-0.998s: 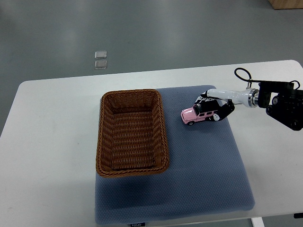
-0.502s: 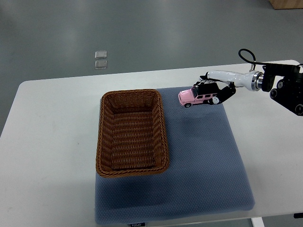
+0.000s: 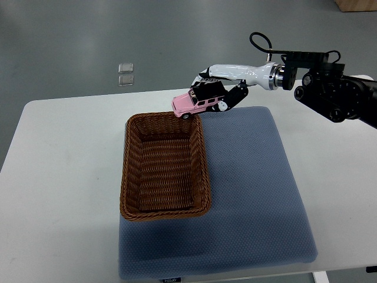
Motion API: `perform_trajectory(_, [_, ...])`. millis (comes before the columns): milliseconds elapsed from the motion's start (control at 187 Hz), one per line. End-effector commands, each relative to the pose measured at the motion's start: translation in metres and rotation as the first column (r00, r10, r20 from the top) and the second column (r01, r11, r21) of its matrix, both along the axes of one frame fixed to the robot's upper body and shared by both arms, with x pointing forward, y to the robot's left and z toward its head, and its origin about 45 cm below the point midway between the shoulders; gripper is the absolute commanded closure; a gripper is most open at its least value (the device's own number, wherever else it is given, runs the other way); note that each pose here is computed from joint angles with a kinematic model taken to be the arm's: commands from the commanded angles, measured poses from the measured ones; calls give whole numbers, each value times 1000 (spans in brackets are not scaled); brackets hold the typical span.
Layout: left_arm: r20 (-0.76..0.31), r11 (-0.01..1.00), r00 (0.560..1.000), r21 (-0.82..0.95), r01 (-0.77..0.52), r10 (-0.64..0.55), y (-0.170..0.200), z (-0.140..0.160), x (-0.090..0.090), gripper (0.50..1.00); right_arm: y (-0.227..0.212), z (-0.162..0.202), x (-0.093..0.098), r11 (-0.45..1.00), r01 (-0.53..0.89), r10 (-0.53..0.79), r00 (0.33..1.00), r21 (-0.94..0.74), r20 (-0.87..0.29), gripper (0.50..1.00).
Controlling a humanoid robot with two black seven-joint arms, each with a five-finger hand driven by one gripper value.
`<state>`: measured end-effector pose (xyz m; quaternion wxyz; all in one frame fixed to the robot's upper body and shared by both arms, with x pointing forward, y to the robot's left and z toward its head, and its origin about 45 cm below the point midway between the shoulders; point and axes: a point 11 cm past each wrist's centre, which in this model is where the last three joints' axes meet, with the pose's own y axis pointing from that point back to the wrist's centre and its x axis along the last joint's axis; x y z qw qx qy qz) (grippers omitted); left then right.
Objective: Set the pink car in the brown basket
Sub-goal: 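Lift the pink car with the right hand and carry it over the basket, then lower the car into the basket and open the right hand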
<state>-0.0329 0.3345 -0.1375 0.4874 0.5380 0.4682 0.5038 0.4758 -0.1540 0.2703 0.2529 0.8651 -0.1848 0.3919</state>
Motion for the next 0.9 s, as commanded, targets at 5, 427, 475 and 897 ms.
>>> perform_trajectory(5, [1,1000,1000,0,0,0,0,0,0,500,40,-2,-12,996,-87,87,996,23,-23,1000])
perform_trajectory(427, [1,1000,1000,0,0,0,0,0,0,500,96,-38,-45,976,-217,217,973,-2,-74,1000])
perform_trajectory(475, [0,1000,1000,0,0,0,0,0,0,500,94,-43,-47,976,-218,216,973,-10,-84,1000])
perform_trajectory(897, [2,1000,1000,0,-1,1,0,0,0,500,78,-55,-46,986,-167,168,979,18,-120,603])
